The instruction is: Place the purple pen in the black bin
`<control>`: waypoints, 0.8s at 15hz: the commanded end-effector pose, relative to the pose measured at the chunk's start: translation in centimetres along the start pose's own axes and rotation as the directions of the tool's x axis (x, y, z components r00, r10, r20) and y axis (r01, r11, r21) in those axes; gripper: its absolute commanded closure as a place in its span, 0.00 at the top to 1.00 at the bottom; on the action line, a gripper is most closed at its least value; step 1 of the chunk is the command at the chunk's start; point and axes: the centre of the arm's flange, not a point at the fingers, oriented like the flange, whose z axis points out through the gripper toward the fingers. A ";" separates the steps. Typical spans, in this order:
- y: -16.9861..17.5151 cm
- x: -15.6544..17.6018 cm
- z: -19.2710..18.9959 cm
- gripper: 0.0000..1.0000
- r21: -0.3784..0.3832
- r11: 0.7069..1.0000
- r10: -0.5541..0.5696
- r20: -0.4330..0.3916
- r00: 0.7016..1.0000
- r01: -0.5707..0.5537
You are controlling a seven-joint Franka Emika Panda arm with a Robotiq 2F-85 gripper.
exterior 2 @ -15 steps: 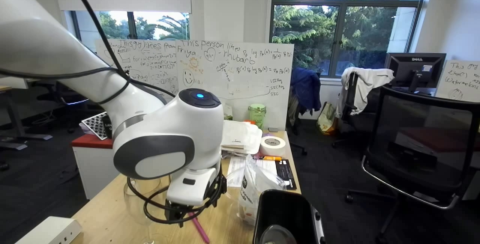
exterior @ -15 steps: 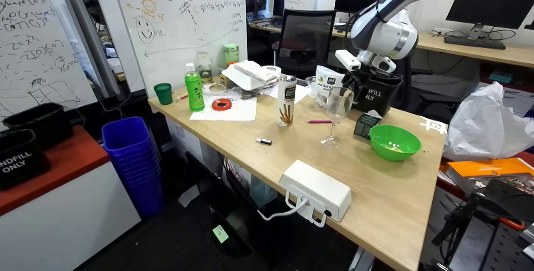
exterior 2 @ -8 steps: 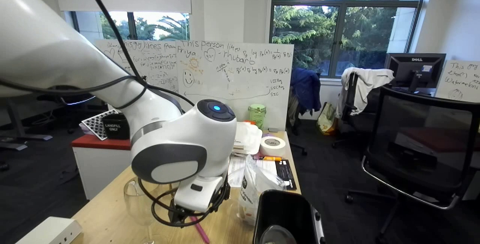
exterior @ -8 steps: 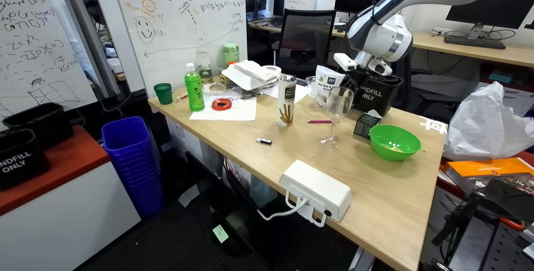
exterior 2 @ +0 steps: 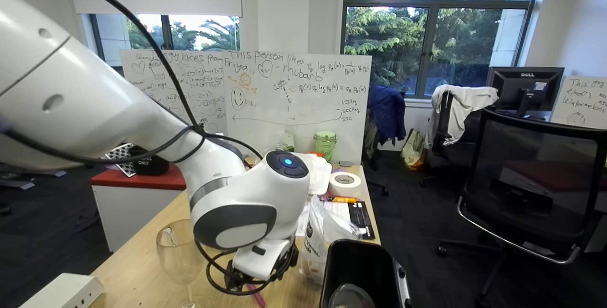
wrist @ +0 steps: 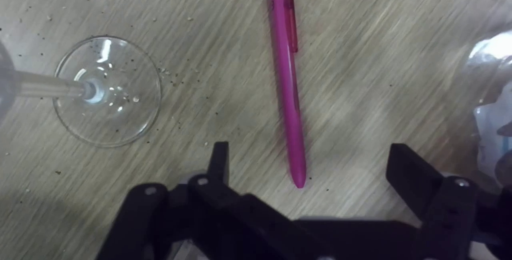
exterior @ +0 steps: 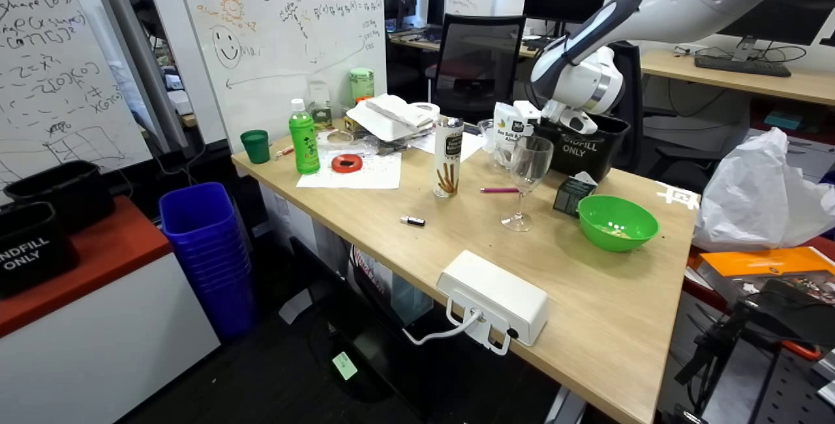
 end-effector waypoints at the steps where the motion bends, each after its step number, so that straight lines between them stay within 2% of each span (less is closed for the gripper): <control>1: -2.1 0.5 1.1 1.00 -0.027 0.999 0.033 -0.006 0.999 -0.033; 7: -2.7 1.1 2.7 1.00 -0.039 0.998 0.045 -0.015 0.999 -0.046; 12: -2.3 0.4 4.1 1.00 -0.020 1.000 -0.003 -0.049 0.999 0.003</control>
